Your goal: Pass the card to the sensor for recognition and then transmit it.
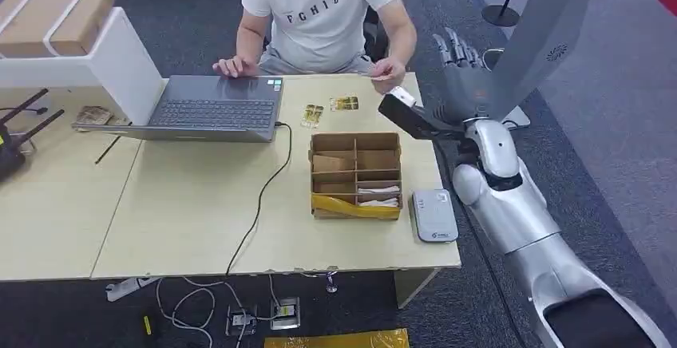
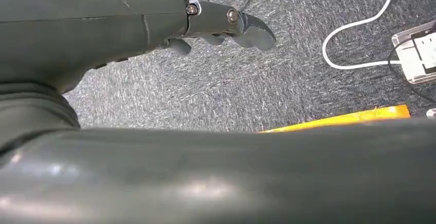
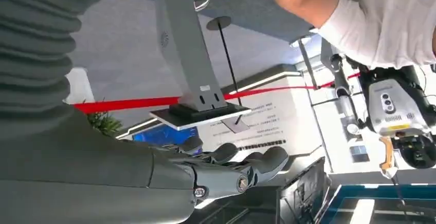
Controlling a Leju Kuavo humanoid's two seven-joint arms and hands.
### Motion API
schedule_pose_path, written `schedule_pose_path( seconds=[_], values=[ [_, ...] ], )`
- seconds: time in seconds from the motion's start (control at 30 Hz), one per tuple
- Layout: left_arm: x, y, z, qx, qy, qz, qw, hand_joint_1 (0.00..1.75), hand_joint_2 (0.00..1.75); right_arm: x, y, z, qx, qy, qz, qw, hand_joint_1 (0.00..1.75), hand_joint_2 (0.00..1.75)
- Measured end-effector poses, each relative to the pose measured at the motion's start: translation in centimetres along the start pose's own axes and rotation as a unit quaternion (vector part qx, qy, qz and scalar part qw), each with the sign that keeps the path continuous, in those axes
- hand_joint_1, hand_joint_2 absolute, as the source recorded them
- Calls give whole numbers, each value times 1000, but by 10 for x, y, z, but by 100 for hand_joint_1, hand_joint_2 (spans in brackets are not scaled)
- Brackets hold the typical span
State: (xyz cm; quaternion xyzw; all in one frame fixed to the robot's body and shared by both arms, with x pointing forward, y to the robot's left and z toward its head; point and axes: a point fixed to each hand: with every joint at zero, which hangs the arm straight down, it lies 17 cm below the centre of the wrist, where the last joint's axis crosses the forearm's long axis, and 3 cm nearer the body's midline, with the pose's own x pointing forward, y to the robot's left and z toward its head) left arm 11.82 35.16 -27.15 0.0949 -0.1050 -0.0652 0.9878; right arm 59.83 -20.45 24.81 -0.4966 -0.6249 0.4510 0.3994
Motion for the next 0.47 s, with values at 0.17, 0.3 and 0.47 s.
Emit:
schedule_pose_path(
  seconds=[0.17,0.3,0.47],
  values=[
    [-2,1,0,1,1,0,1000,0,0,-40,-12,-5,-4,30,44,999,0,0],
    [-10,4,0,1,7,0,1000,0,0,-118,-27,-5,25,82,70,994,0,0],
    [-19,5,0,1,14,-1,1000,0,0,-220,-51,8,40,151,36,987,0,0]
  ],
)
